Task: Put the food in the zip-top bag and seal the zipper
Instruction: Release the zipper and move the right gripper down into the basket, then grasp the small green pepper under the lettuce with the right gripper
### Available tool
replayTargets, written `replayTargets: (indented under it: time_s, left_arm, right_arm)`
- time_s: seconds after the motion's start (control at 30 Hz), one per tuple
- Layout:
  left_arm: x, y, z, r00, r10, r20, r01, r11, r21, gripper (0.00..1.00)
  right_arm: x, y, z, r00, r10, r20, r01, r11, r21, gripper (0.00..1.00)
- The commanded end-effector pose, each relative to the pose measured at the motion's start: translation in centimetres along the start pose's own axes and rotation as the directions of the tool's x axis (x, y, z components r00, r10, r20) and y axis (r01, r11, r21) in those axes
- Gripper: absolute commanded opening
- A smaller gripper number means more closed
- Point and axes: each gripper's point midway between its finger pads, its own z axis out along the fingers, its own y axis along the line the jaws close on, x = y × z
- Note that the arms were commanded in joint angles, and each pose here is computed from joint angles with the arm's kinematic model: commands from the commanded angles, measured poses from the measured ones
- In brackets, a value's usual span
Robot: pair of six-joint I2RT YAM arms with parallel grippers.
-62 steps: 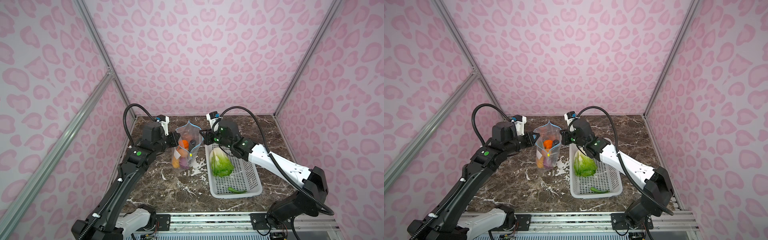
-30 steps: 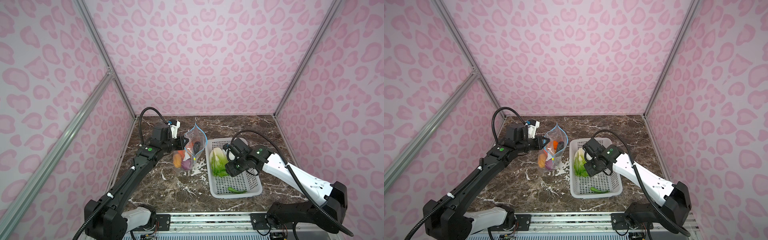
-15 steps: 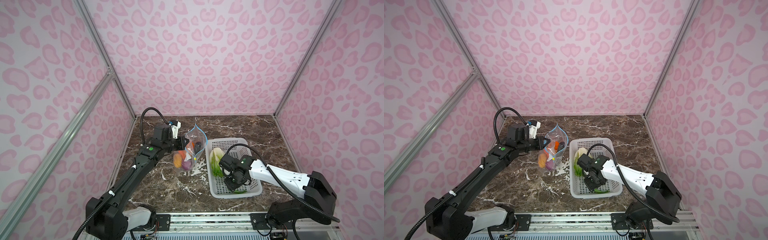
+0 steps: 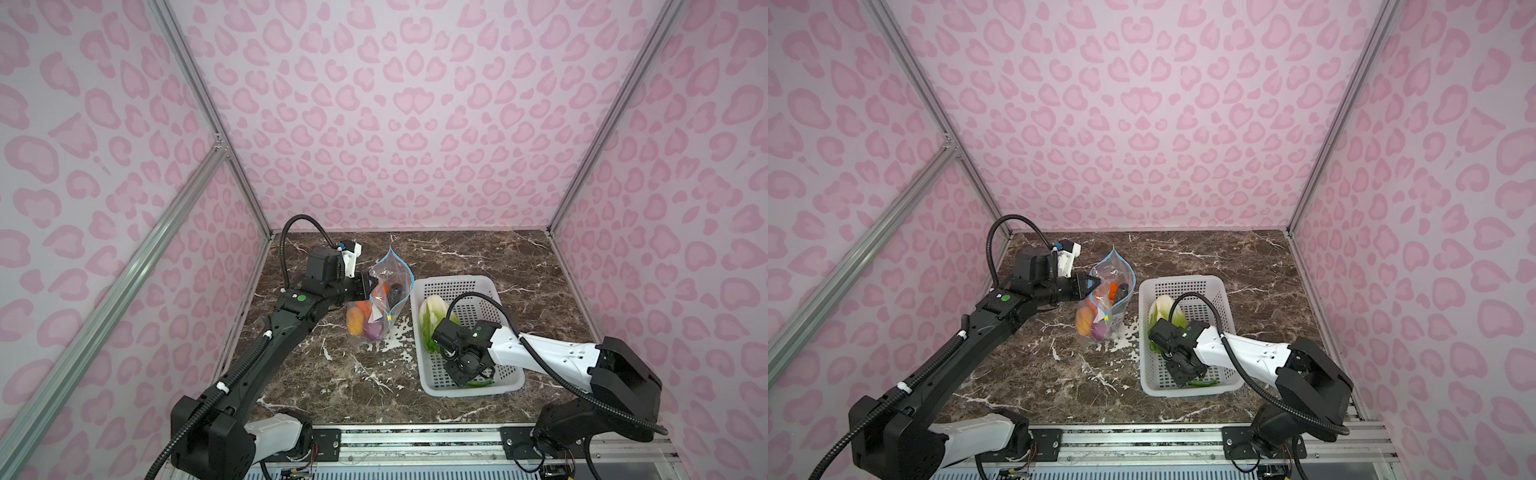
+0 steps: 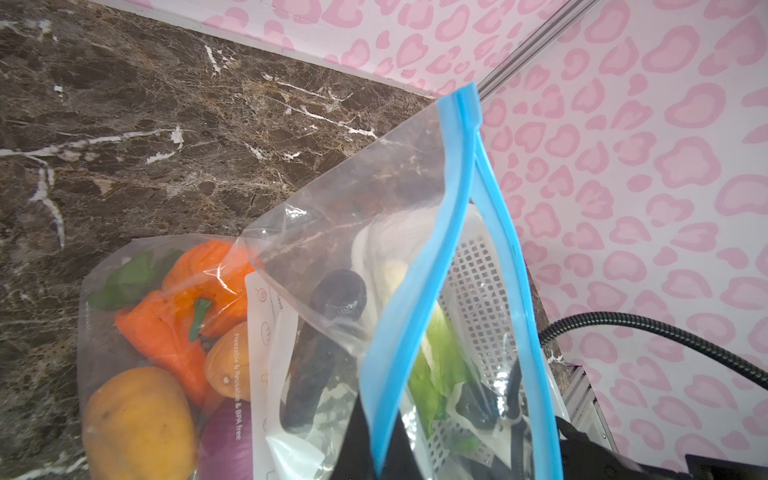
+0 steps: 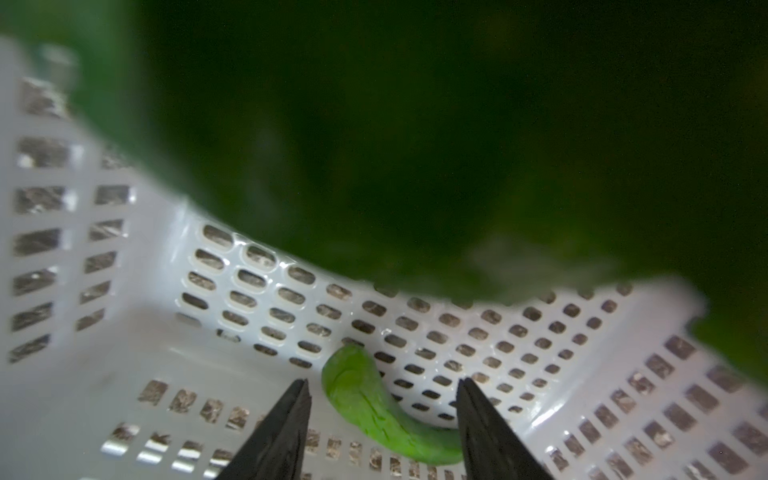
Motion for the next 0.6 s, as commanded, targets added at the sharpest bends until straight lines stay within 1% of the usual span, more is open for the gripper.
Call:
replayTargets:
  time_s: [0.0, 0.1, 0.2, 0.37, 0.47, 0.57]
  left_arm:
    - [-0.5, -0.2, -0.2, 1.0, 0.01, 0.025, -0.01, 1.0, 0.004, 0.02]
    - [-0.5, -0.2, -0.2, 1.0, 0.01, 0.025, -0.01, 1.0, 0.001, 0.03]
    - [-0.5, -0.1, -0.2, 1.0, 0.009, 0.026, -0.009, 1.0, 0.001, 0.02]
    - [-0.5, -0.1, -0.2, 1.0, 0.008, 0.028, -0.008, 1.0, -0.005, 0.03]
    - [-0.6, 0.0, -0.3, 0.999, 0.01, 0.031, -0.009, 1.0, -0.01, 0.03]
    - [-0.5, 0.0, -0.2, 0.999, 0.009, 0.03, -0.009, 1.0, -0.011, 0.03]
  right_arm:
    - [-0.2, -0.8, 0.3, 1.0, 0.014, 0.015, -0.015, 0.999, 0.049, 0.58]
    - [0.0, -1.8, 0.2, 1.0, 0.026, 0.017, -0.028, 0.995, 0.095, 0.57]
    - [-0.2, -2.9, 0.0, 0.997, 0.064, 0.039, -0.068, 0.99, 0.126, 0.55]
    - [-0.8, -5.4, -0.6, 0.983, 0.159, 0.091, -0.173, 0.969, 0.176, 0.51]
    - [-0.8, -5.6, -0.8, 0.979, 0.183, 0.093, -0.195, 0.97, 0.144, 0.5]
    - [-0.7, -4.0, -0.8, 0.983, 0.163, 0.082, -0.167, 0.985, 0.048, 0.51]
